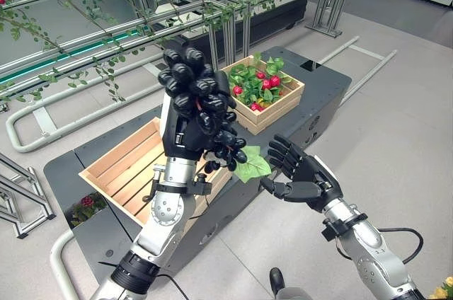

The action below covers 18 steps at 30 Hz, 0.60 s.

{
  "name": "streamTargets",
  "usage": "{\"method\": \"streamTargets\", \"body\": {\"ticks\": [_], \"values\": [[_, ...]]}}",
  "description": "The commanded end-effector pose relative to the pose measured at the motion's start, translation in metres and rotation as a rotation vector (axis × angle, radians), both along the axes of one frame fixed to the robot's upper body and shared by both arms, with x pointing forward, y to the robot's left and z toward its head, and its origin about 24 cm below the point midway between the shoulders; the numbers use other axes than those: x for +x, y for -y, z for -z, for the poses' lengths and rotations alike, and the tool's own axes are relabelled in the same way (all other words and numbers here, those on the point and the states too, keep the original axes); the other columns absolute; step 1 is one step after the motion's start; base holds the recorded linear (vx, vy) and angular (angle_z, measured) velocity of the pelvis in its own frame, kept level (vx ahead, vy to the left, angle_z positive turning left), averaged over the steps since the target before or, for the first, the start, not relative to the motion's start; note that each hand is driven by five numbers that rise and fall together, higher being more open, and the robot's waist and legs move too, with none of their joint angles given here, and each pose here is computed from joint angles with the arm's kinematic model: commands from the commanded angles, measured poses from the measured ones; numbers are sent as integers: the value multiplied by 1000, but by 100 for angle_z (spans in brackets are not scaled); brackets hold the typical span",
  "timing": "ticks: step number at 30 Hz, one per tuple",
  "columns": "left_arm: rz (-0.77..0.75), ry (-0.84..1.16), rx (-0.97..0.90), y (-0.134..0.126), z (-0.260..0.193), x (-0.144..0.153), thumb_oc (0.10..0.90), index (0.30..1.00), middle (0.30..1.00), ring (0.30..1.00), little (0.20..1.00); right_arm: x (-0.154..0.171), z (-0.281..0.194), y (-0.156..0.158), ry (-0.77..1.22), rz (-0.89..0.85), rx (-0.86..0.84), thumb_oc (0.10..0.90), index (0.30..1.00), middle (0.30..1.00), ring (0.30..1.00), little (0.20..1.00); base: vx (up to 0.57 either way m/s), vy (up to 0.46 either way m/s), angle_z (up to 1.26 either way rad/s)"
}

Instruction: Pick up the fruits from the basket on one side to the basket on the other side

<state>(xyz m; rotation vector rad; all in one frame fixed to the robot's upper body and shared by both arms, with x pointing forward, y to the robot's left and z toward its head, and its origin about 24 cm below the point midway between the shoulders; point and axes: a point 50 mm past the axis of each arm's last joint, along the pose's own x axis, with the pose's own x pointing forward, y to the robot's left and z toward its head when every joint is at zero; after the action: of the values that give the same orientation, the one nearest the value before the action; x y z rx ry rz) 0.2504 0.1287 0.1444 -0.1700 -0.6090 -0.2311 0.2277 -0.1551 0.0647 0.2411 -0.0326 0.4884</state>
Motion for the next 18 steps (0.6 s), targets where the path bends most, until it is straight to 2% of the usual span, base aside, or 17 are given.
{"method": "streamTargets", "body": {"ticks": [1, 18], "values": [[78, 199, -71, 9, -37, -2, 400, 300, 300, 300, 300, 8, -74, -19, 374, -36, 201, 800, 900, 900, 900, 900, 0, 0, 0], [270, 170, -83, 37, -31, -10, 400, 300, 300, 300, 300, 11, -75, -39, 350, -67, 234, 800, 900, 900, 900, 900, 0, 0, 0]]}}
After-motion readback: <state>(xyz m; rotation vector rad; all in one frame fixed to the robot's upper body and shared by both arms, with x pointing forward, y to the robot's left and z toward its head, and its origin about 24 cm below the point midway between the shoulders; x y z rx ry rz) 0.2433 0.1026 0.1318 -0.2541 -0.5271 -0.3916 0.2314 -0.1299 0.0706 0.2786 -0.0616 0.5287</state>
